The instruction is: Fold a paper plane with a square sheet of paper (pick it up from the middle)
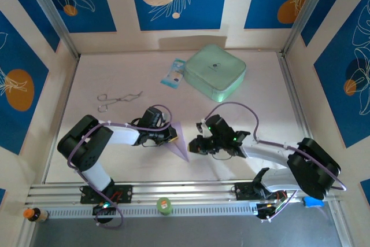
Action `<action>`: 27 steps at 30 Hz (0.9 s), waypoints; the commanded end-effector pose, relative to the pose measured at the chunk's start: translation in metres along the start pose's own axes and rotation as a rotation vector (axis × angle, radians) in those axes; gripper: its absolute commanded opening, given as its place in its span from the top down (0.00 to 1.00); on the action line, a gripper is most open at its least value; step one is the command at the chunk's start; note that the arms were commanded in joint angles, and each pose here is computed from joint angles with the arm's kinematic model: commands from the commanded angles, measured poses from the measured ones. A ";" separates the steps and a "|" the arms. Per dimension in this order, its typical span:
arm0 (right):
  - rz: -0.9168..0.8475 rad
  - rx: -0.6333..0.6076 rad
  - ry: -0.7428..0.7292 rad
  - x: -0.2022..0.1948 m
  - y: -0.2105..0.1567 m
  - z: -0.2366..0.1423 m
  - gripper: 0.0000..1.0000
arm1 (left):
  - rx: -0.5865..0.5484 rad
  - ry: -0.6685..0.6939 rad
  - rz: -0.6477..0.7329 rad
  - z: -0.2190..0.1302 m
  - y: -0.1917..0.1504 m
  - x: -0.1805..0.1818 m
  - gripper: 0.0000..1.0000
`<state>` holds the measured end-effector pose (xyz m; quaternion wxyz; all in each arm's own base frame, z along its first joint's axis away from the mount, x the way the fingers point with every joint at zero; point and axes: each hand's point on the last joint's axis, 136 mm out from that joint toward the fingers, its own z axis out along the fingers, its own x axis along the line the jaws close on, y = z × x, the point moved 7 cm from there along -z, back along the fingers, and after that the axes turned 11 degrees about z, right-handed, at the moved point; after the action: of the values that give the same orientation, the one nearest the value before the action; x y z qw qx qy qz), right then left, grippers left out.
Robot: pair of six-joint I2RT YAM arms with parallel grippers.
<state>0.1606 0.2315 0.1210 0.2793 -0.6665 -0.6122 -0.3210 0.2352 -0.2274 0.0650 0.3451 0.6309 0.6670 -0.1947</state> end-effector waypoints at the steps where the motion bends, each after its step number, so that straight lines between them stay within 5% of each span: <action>1: -0.028 0.061 -0.010 0.009 0.007 0.010 0.93 | 0.046 0.134 -0.053 0.004 -0.017 0.030 0.97; 17: 0.003 0.107 -0.232 -0.001 0.028 0.074 0.93 | 0.046 0.127 -0.050 0.003 -0.015 0.027 0.97; 27: 0.133 0.118 -0.145 -0.035 0.016 0.063 0.93 | 0.033 0.113 -0.025 0.002 -0.010 0.019 0.96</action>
<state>0.1907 0.2679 0.0654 0.2789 -0.6900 -0.6218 -0.2440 0.2350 -0.2275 0.0653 0.3445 0.6315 0.6666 -0.1954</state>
